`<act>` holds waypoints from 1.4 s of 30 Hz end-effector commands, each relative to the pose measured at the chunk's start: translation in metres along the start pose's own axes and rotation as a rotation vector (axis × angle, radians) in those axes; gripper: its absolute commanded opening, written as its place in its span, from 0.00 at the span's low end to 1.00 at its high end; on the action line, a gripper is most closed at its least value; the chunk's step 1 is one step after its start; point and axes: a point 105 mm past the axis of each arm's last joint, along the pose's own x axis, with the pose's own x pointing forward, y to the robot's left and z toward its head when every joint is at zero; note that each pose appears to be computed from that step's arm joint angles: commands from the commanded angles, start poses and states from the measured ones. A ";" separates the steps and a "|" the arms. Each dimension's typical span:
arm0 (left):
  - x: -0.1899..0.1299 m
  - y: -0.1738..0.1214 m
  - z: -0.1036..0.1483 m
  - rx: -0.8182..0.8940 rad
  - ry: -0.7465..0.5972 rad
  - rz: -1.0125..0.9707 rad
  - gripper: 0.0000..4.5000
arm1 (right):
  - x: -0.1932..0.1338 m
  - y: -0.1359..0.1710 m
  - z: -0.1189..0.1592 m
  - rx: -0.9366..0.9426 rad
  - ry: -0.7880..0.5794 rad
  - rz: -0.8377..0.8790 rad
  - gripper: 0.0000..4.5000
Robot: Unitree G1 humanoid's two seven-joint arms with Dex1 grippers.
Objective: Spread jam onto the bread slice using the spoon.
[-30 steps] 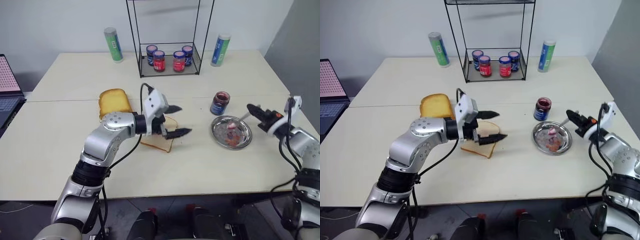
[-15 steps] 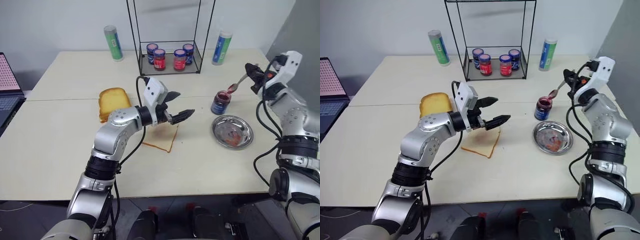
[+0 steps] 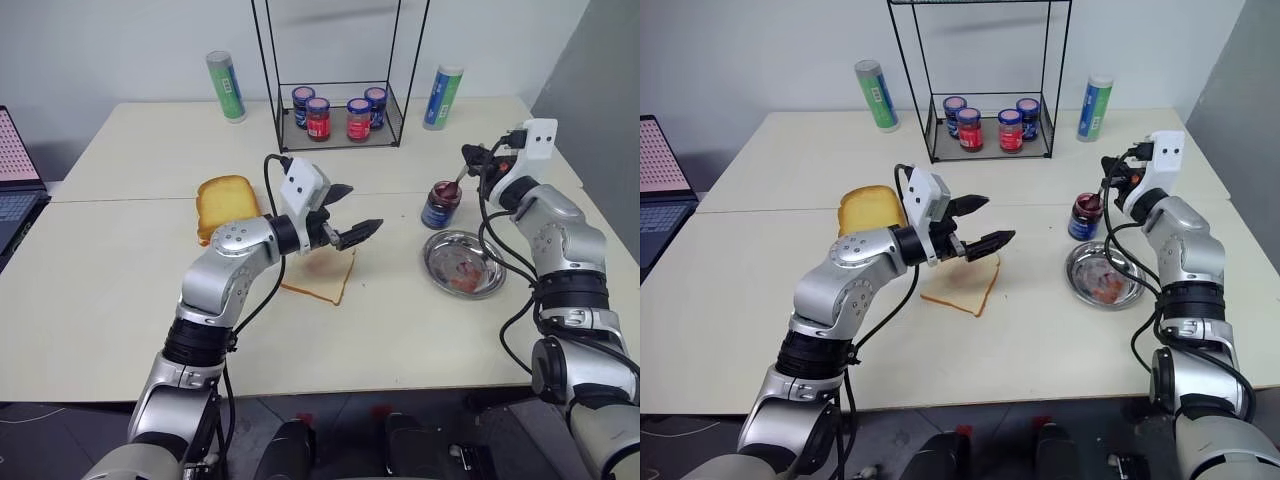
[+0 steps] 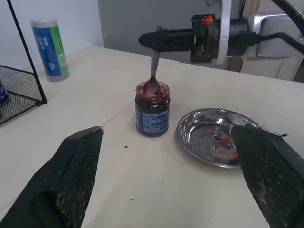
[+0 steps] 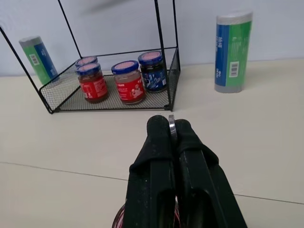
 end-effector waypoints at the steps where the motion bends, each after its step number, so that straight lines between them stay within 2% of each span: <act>1: -0.004 -0.001 0.015 0.039 -0.039 0.007 1.00 | 0.000 0.004 0.017 0.005 -0.061 0.018 0.01; 21: -0.001 0.000 0.015 0.043 -0.036 0.000 1.00 | -0.004 0.004 0.032 0.269 -0.126 0.011 0.01; 42: -0.002 0.001 0.014 0.052 -0.027 -0.001 1.00 | -0.010 -0.017 0.026 0.304 -0.119 -0.086 0.01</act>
